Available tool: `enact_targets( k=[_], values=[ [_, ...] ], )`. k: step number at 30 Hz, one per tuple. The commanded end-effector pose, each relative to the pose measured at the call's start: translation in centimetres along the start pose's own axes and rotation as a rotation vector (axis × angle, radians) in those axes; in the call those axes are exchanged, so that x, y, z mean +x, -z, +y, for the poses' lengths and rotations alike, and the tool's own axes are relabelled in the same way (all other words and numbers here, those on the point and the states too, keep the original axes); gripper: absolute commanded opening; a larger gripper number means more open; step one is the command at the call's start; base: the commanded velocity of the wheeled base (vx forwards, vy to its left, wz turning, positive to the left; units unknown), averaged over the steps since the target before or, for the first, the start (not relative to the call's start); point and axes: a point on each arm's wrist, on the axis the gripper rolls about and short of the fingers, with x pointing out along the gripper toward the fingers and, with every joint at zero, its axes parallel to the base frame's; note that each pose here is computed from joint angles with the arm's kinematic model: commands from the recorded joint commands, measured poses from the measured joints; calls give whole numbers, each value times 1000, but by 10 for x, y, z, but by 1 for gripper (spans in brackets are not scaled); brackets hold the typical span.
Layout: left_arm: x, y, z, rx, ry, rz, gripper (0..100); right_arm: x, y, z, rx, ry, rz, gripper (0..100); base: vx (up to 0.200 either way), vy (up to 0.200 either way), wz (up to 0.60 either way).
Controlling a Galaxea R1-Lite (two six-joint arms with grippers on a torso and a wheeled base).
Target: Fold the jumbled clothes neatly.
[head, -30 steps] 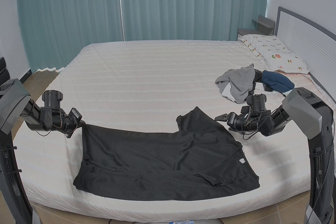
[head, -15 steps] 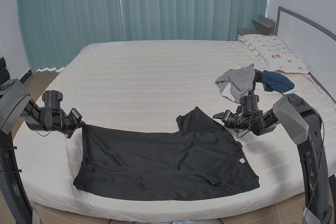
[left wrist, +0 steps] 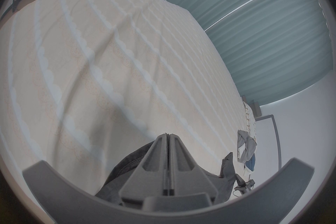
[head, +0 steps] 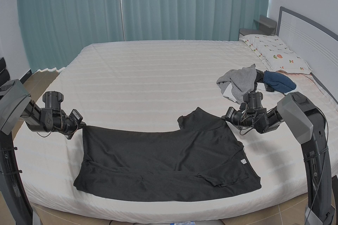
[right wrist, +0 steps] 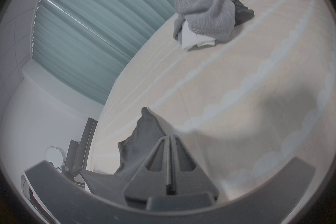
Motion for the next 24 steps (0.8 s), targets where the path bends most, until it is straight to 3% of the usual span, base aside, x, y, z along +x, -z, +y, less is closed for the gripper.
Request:
enact_targets(
  k=[1,6,11,24],
  values=[
    [-3,-2,-2,3,6,-8,0,-19,-22,19,-13,-41,-61,0,0,0,0],
    [-6,-3,-4,12,14,-26,0,-31,-34,31,-29,-59,-147,0,0,0,0],
    [-10,-5,-5,16,39,-47,0,-32,-26,29,-34,-72,-212,0,0,0,0],
    [-9,-2,-2,46,29,-39,0,-34,-21,20,-27,-61,-213,0,0,0,0]
  ],
)
